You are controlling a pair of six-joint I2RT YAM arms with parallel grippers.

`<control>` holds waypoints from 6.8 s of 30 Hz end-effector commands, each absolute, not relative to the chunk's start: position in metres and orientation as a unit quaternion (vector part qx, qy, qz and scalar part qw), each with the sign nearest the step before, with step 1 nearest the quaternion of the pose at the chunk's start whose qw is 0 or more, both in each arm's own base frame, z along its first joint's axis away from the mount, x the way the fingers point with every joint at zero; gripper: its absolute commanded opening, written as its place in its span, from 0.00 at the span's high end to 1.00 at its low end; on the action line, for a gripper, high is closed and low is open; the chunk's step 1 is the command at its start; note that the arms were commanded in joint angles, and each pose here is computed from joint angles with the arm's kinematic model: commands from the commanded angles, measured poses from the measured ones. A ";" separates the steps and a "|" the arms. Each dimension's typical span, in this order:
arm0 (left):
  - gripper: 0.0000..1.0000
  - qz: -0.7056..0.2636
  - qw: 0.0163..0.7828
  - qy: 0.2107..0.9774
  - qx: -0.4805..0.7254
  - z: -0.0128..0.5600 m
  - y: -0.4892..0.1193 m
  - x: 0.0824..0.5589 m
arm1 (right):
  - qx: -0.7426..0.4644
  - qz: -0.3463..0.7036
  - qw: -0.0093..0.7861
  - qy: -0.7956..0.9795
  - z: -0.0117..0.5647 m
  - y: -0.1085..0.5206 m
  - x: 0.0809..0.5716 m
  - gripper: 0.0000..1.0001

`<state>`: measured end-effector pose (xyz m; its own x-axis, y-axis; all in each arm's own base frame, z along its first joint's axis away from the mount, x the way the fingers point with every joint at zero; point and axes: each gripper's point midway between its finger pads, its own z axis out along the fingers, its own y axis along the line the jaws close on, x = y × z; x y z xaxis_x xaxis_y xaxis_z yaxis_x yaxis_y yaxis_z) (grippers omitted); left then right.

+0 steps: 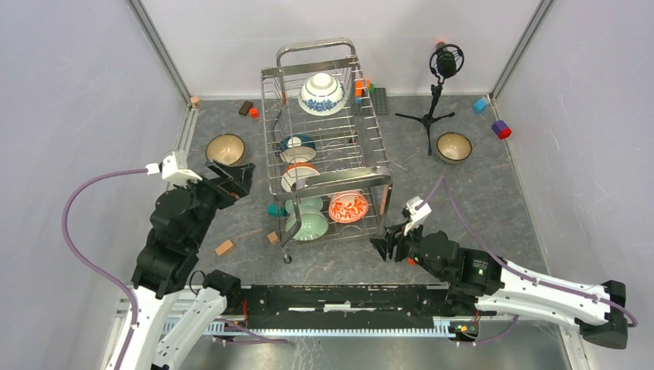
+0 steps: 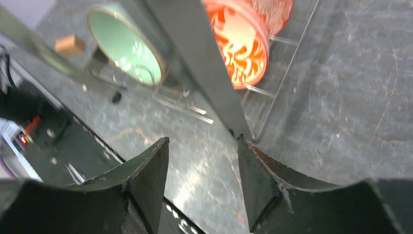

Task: Unload the bowls from the dish rack
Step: Move the dish rack to the center of the board, then pick up the bowl from the dish rack.

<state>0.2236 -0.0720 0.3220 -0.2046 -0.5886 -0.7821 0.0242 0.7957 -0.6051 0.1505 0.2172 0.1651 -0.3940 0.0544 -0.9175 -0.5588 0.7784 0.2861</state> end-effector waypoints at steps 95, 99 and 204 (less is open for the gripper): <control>0.00 -0.315 0.677 0.651 -0.138 0.463 -0.118 0.312 | -0.238 0.207 0.631 0.709 0.422 0.353 0.422 1.00; 0.00 -0.315 0.677 0.651 -0.140 0.462 -0.118 0.312 | -0.218 0.219 0.642 0.702 0.432 0.347 0.420 1.00; 0.98 -0.698 0.440 0.558 -0.086 0.491 -0.253 0.336 | -0.051 0.588 0.568 0.574 0.467 0.312 0.364 0.82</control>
